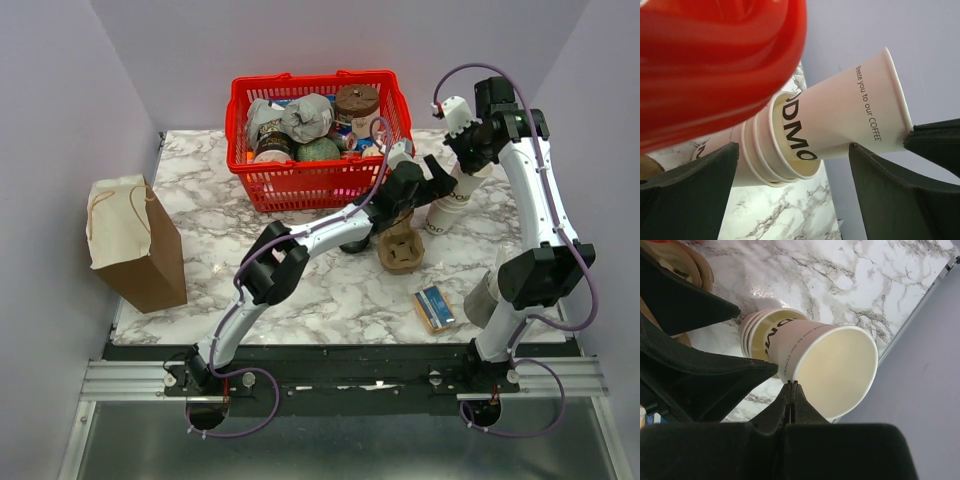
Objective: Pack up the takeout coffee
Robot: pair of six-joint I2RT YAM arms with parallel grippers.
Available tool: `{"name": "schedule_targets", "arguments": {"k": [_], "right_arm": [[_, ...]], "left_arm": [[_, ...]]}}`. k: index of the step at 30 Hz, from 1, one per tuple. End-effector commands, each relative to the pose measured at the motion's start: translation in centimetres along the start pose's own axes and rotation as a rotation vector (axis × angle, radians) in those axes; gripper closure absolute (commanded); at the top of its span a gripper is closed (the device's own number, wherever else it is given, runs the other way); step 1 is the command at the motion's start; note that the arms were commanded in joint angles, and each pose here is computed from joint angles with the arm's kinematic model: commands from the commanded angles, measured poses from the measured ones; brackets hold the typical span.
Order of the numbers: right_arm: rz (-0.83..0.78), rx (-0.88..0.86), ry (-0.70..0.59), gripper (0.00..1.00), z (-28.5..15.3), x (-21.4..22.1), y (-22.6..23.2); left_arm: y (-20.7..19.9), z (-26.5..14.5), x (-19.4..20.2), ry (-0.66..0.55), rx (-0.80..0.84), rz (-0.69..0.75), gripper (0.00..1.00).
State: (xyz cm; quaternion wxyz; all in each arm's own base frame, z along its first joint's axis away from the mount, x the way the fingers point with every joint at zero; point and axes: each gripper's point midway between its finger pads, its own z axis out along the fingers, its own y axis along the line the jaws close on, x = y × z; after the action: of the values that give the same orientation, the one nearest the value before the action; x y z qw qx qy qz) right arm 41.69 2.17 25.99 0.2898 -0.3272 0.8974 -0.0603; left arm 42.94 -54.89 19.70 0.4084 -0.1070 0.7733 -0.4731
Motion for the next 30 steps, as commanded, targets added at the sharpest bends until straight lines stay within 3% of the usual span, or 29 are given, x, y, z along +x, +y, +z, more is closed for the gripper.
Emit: {"name": "schedule_targets", "arguments": {"k": [1, 15, 19, 20, 22, 23, 25, 26, 30], "right_arm": [[-0.004, -0.001, -0.007, 1.00, -0.5, -0.5, 0.1], [-0.033, 0.127, -0.077, 0.99, -4.3, -3.2, -1.5], [-0.063, 0.141, -0.094, 1.00, -5.3, -3.7, -1.0], [-0.082, 0.151, -0.109, 0.99, -6.0, -3.8, -0.9], [-0.127, 0.148, -0.144, 1.00, -6.5, -4.4, 0.0], [-0.162, 0.145, -0.149, 1.00, -6.8, -4.1, 0.6], [-0.225, 0.139, -0.187, 0.99, -7.2, -5.2, 2.1], [-0.263, 0.120, -0.195, 0.99, -7.3, -5.4, 3.1], [-0.424, 0.031, -0.272, 0.99, -8.5, -7.1, 8.7]], "left_arm": [[-1.8, -1.9, -2.7, 0.002, 0.056, 0.021, 0.02], [-6.1, -8.3, -9.3, -0.021, 0.160, 0.257, 0.02], [-8.0, -11.6, -11.5, -0.032, 0.272, 0.361, 0.02], [-10.2, -14.0, -13.4, -0.084, 0.331, 0.389, 0.02], [-9.3, -16.2, -13.7, -0.079, 0.356, 0.471, 0.02], [-10.4, -19.0, -16.2, -0.137, 0.380, 0.501, 0.02], [-8.4, -21.2, -17.0, -0.145, 0.353, 0.602, 0.02], [-9.2, -24.2, -18.5, -0.182, 0.363, 0.642, 0.02], [-4.4, -29.5, -22.3, -0.272, 0.209, 0.868, 0.01]]}}
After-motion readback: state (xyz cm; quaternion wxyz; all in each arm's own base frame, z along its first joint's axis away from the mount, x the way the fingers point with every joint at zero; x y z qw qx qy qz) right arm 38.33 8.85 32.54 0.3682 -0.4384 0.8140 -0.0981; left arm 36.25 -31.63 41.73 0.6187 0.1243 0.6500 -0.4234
